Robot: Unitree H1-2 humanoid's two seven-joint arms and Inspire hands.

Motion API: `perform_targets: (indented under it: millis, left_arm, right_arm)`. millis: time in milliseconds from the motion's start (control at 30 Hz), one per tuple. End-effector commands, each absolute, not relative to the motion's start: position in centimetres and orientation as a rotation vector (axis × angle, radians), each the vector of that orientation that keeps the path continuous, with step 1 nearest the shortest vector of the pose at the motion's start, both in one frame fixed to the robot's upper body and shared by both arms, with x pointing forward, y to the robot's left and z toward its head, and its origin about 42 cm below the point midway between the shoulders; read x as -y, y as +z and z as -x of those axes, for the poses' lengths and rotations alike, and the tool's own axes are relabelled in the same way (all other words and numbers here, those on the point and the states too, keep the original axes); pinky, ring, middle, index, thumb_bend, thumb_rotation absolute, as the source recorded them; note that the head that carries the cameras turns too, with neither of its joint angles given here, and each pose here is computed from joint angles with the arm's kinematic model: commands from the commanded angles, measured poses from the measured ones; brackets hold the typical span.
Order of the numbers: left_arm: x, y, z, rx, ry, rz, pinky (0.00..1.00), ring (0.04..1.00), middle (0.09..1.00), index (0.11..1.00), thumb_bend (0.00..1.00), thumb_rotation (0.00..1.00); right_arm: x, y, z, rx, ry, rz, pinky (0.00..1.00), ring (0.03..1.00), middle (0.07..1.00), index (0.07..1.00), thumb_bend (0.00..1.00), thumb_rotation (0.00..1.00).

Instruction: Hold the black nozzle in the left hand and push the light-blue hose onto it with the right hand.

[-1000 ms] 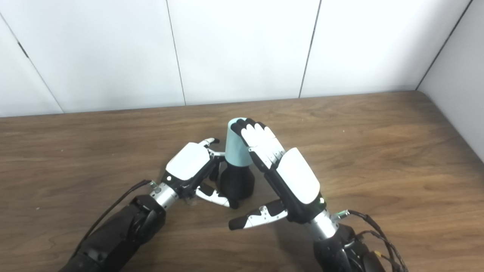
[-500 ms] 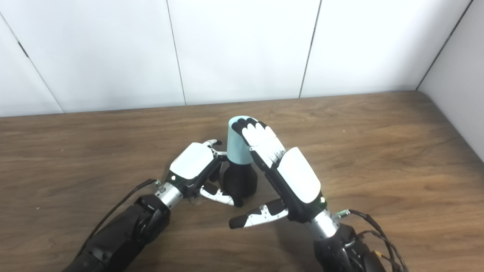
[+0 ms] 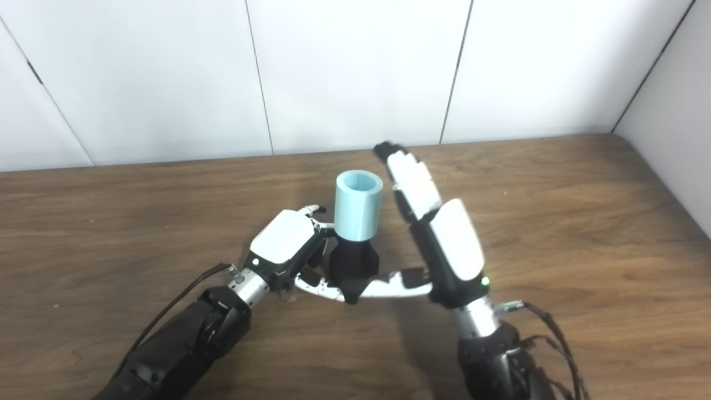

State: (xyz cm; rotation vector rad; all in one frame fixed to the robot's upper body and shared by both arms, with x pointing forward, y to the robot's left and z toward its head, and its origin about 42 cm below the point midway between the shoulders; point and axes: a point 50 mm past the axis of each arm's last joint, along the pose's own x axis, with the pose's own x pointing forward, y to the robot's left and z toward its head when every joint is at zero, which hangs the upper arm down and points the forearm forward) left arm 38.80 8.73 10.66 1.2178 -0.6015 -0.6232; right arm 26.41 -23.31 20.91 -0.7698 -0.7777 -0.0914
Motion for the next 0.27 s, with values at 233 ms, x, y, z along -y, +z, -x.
perform_targets:
  millis: [233]
  left_arm:
    - [-12.2,-1.7,-31.1,0.138,-1.082,-1.538,0.85,0.499,0.43,0.502,0.5,0.0]
  right_arm:
    - [26.2,27.0,-26.4,0.959,-0.342,0.694,1.0,1.0,1.0,1.0,0.79,0.86]
